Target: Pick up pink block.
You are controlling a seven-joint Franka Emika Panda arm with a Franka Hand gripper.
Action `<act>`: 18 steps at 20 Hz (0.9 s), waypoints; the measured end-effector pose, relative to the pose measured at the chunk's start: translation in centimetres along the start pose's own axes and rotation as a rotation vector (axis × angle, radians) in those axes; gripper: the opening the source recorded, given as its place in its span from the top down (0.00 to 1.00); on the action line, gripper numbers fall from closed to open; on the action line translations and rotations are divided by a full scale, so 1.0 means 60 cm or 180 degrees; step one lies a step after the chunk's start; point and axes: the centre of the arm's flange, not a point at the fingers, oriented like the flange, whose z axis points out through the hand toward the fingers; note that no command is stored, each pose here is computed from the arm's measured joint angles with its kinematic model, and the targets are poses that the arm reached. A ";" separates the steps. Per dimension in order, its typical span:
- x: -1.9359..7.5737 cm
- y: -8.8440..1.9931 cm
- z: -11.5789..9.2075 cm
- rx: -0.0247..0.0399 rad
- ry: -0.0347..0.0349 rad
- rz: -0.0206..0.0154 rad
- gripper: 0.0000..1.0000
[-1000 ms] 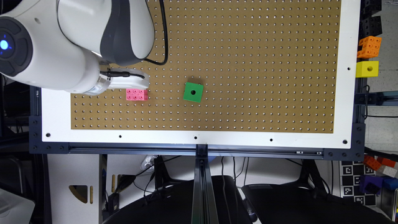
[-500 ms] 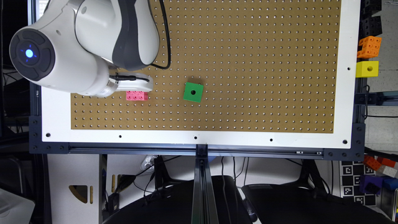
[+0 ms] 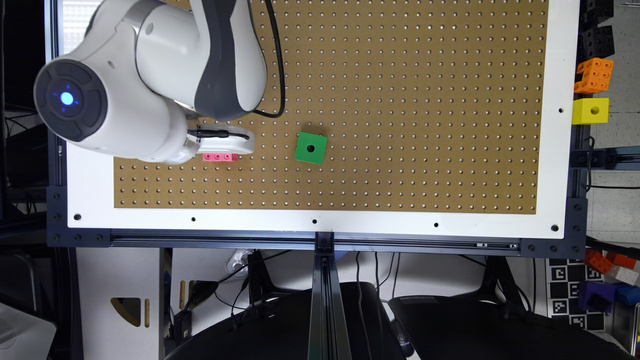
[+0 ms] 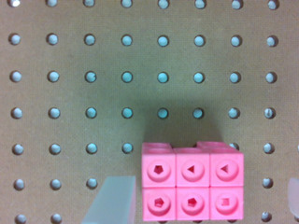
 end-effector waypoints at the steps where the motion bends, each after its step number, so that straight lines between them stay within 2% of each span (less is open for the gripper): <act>1: 0.001 0.000 0.004 -0.0001 -0.0008 0.0002 0.00; 3: 0.000 0.002 0.025 0.0001 -0.0020 0.0004 0.00; 5: 0.000 0.003 0.044 0.0010 -0.0019 0.0007 0.00; 6: 0.002 0.002 0.050 0.0015 -0.0011 0.0007 0.00; 7: 0.004 0.002 0.048 0.0018 -0.0002 0.0008 1.00; 18: 0.004 0.003 0.048 0.0015 -0.0007 0.0010 1.00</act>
